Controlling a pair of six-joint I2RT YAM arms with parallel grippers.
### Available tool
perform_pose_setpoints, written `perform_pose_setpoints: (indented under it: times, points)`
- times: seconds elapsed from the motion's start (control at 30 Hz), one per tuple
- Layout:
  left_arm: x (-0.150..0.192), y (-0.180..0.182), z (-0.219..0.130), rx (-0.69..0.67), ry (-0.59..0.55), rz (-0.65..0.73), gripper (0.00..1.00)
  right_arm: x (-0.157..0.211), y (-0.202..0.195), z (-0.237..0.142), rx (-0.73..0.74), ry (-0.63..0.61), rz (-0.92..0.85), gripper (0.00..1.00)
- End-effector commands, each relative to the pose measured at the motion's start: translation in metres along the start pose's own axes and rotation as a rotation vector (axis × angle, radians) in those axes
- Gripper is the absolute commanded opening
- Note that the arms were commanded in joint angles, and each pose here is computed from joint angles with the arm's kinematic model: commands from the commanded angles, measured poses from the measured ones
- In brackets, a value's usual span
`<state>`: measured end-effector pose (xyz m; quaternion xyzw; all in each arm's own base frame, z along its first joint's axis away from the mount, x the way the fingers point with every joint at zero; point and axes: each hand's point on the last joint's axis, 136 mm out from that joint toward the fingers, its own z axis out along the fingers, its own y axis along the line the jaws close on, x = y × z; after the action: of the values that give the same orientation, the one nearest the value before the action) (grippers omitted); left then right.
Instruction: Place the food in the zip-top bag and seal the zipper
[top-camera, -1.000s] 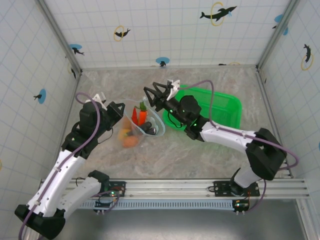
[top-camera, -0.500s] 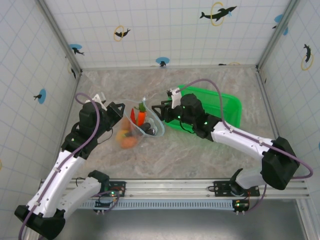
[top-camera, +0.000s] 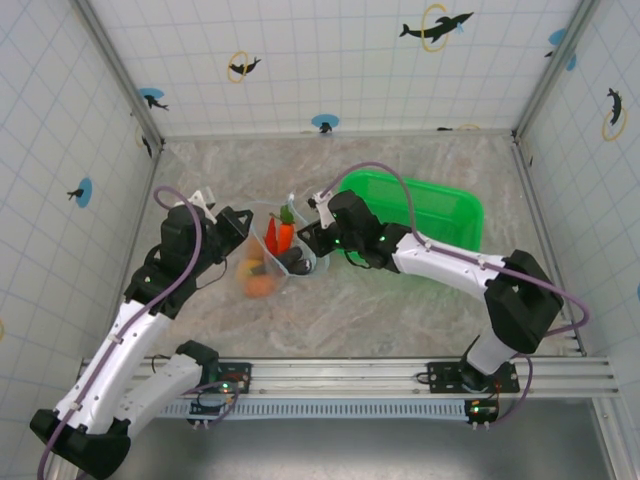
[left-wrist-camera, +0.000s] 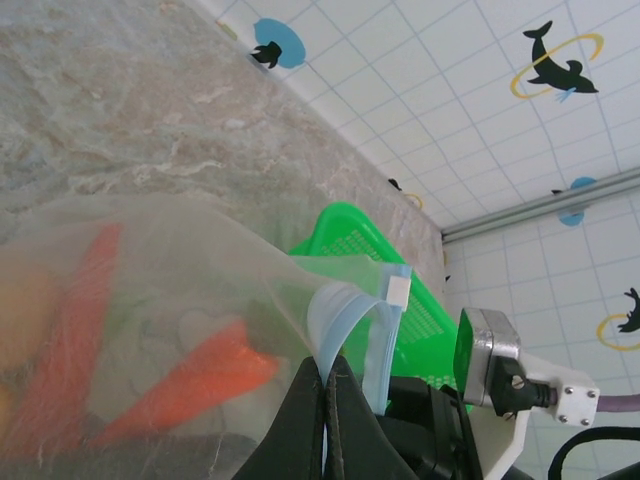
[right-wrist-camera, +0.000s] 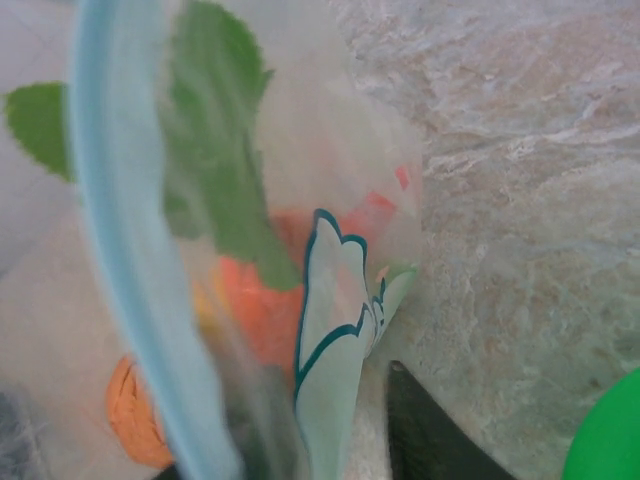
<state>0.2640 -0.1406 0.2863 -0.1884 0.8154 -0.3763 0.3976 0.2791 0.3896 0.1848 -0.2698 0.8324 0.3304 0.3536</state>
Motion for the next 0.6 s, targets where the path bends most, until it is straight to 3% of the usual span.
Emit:
perform_pose_setpoints:
  times: [0.0,0.1,0.17,0.4,0.57]
  points:
    - [0.003,-0.003,-0.001,0.025,0.011,0.018,0.00,-0.021,0.002,-0.001,0.008,-0.028,-0.013,0.19]
    - [0.005,-0.005,0.002,0.040,0.024,0.026,0.00,-0.024,0.001,0.000,0.004,-0.019,-0.014,0.06]
    - [0.009,-0.007,0.005,0.054,0.051,0.037,0.02,-0.030,0.002,-0.001,-0.011,-0.024,-0.019,0.02]
    - [0.053,-0.042,0.024,0.296,0.314,0.057,0.28,-0.070,0.007,-0.004,-0.050,-0.064,-0.057,0.00]
    - [0.036,-0.064,0.010,0.370,0.238,0.106,0.52,-0.105,0.017,-0.016,-0.142,-0.128,-0.103,0.01]
